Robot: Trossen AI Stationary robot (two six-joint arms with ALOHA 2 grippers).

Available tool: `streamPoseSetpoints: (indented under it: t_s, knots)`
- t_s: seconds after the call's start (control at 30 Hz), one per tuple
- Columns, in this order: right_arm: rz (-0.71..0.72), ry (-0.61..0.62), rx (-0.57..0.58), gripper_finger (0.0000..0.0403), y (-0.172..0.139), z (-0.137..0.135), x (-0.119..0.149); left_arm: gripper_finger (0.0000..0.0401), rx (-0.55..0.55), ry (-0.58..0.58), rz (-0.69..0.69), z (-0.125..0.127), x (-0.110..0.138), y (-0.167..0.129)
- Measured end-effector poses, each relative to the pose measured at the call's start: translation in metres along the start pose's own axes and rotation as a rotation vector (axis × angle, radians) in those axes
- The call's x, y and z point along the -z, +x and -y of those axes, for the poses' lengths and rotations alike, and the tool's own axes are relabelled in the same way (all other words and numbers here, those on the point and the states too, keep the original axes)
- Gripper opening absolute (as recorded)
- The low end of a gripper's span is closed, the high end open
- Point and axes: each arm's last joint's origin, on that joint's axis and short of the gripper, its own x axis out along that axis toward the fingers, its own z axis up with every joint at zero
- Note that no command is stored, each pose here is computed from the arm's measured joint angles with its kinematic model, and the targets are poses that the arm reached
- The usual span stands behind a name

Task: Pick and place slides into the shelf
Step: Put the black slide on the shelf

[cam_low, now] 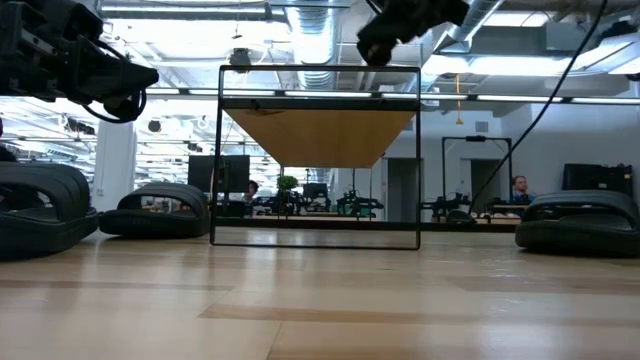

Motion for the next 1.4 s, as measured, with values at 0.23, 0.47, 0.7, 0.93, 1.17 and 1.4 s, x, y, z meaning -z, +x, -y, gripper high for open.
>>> streamPoseSetpoints:
  t_s: [0.23,0.47,0.7,0.93,1.17,1.4]
  knots:
    - [0.096,-0.036,0.023,0.0000,0.030,-0.036,0.032,0.0000,0.000,-0.002,0.000,0.000,0.000,0.000]
    - [0.303,-0.008,0.206,0.0000,0.027,-0.076,0.073,0.0000,0.000,-0.004,0.000,0.000,0.000,0.000]
    - [0.281,0.047,0.355,0.0000,0.029,-0.112,0.111,0.0000,0.000,-0.005,0.000,0.000,0.000,0.000]
    - [0.095,0.161,0.414,0.0000,0.032,-0.130,0.137,0.0000,0.000,-0.006,0.000,0.000,0.000,0.000]
    - [-0.173,0.320,0.627,0.0000,0.026,-0.132,0.165,0.0000,0.000,-0.005,0.000,0.000,0.000,0.000]
    - [-0.301,0.441,0.687,0.0000,0.022,-0.136,0.180,0.0000,0.000,0.000,0.001,0.000,0.000,0.000]
